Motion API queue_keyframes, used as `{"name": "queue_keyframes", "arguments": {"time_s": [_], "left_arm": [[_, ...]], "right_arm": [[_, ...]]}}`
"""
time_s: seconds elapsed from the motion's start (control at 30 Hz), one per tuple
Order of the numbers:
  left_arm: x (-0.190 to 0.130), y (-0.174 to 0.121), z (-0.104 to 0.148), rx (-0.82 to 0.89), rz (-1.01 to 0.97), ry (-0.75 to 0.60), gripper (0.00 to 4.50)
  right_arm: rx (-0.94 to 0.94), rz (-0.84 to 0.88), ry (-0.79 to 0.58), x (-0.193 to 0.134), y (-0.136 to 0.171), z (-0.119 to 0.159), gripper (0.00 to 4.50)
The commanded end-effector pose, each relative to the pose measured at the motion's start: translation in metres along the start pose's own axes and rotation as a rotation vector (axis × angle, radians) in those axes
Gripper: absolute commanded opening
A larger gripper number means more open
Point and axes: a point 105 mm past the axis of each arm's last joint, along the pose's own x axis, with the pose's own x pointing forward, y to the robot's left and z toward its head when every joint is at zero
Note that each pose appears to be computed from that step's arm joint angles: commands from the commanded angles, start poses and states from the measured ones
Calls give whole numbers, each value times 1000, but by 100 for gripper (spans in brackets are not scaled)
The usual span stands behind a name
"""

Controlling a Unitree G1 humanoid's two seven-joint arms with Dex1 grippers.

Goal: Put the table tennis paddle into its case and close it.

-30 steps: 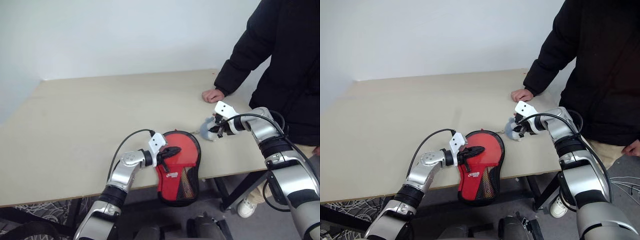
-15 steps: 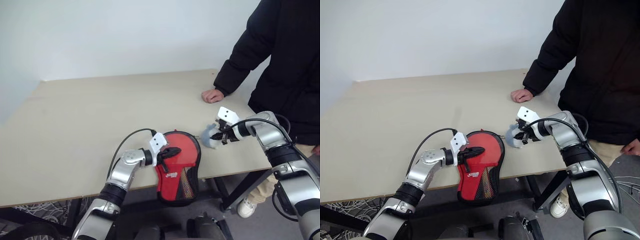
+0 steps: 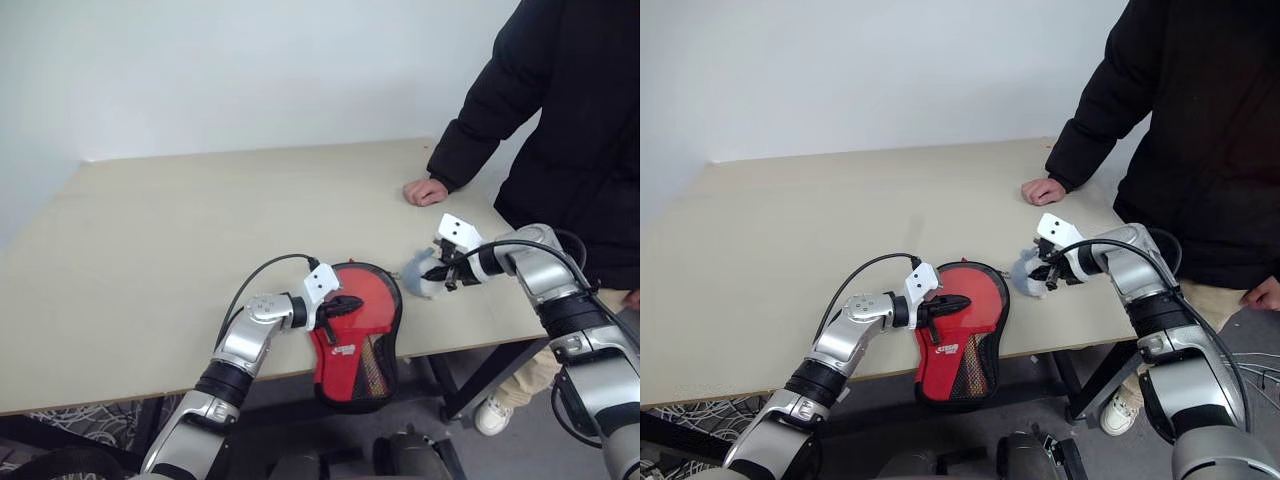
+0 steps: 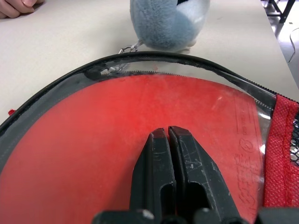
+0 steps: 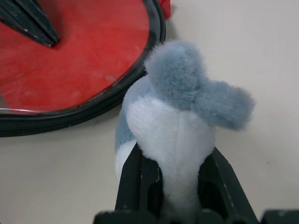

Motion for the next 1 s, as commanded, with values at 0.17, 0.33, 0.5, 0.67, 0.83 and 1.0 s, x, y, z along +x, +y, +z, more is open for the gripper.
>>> {"name": "queue_keyframes", "arguments": {"time_s": [0.17, 0.33, 0.5, 0.67, 0.83, 1.0], "left_arm": [[-3, -6, -31, -63, -11, 115, 0], [-4, -6, -32, -65, -17, 127, 0], [-4, -7, -33, -63, -20, 132, 0], [-3, -6, -33, -62, -22, 132, 0], [-3, -6, -33, -62, -22, 134, 0], [-3, -6, -33, -62, -24, 135, 0]], "right_arm": [[-63, 18, 4, -19, 2, -2, 33], [-95, 74, 1, -23, 13, -8, 33], [-124, 142, -4, -28, 28, -12, 33], [-131, 164, -4, -33, 33, -14, 33], [-138, 177, -10, -37, 37, -14, 33], [-160, 230, -27, -40, 49, -10, 33]]}}
